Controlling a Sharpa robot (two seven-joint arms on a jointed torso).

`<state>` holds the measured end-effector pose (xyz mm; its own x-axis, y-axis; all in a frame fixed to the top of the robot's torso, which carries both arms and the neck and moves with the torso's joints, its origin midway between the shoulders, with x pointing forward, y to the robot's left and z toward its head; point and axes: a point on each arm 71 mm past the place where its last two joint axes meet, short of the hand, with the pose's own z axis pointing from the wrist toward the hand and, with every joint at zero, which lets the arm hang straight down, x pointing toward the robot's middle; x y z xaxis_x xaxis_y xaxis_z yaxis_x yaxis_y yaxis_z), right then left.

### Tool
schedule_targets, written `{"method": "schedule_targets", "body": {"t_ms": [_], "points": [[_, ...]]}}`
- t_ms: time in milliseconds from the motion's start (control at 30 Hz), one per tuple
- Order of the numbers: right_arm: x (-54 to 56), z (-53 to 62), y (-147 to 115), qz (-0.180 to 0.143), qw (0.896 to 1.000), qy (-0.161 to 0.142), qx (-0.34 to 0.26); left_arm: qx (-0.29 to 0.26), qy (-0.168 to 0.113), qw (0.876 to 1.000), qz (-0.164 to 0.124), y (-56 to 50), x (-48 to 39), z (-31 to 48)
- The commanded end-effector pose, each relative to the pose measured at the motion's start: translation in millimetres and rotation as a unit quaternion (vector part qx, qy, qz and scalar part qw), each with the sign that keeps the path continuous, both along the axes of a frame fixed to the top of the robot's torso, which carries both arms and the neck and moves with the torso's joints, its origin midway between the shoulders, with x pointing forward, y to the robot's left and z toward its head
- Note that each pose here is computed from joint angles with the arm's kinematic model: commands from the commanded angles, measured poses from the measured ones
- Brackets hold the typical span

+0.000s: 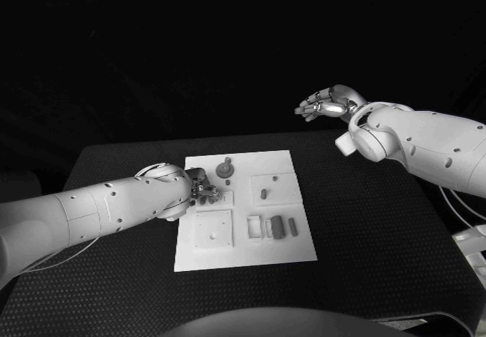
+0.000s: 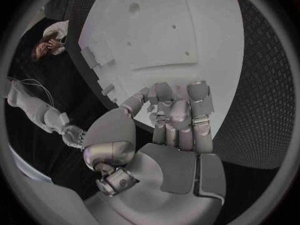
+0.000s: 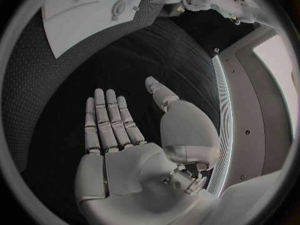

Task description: Assemble the parts on the task board

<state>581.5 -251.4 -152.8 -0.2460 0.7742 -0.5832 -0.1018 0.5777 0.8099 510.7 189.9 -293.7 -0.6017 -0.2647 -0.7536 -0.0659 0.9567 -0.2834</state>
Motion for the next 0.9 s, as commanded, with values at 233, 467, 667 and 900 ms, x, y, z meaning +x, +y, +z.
{"method": "schedule_targets", "body": {"t_ms": [233, 467, 667, 900], "points": [[-0.2, 0.0, 1.7, 0.007, 1.000, 0.000, 0.002, 0.001, -0.007, 1.000, -0.006, -2.1, -0.7, -1.3], [-0.2, -0.1, 2.1, 0.008, 1.000, 0.000, 0.002, 0.003, -0.001, 1.000, -0.008, -1.7, -1.2, -2.0], [-0.3, -0.1, 2.0, 0.008, 1.000, 0.001, 0.002, 0.007, 0.004, 1.000, -0.008, -1.1, -1.5, -2.7], [-0.4, -0.1, 1.5, 0.008, 1.000, 0.001, 0.002, 0.020, 0.012, 1.000, -0.011, 0.3, -2.2, -3.7]]}}
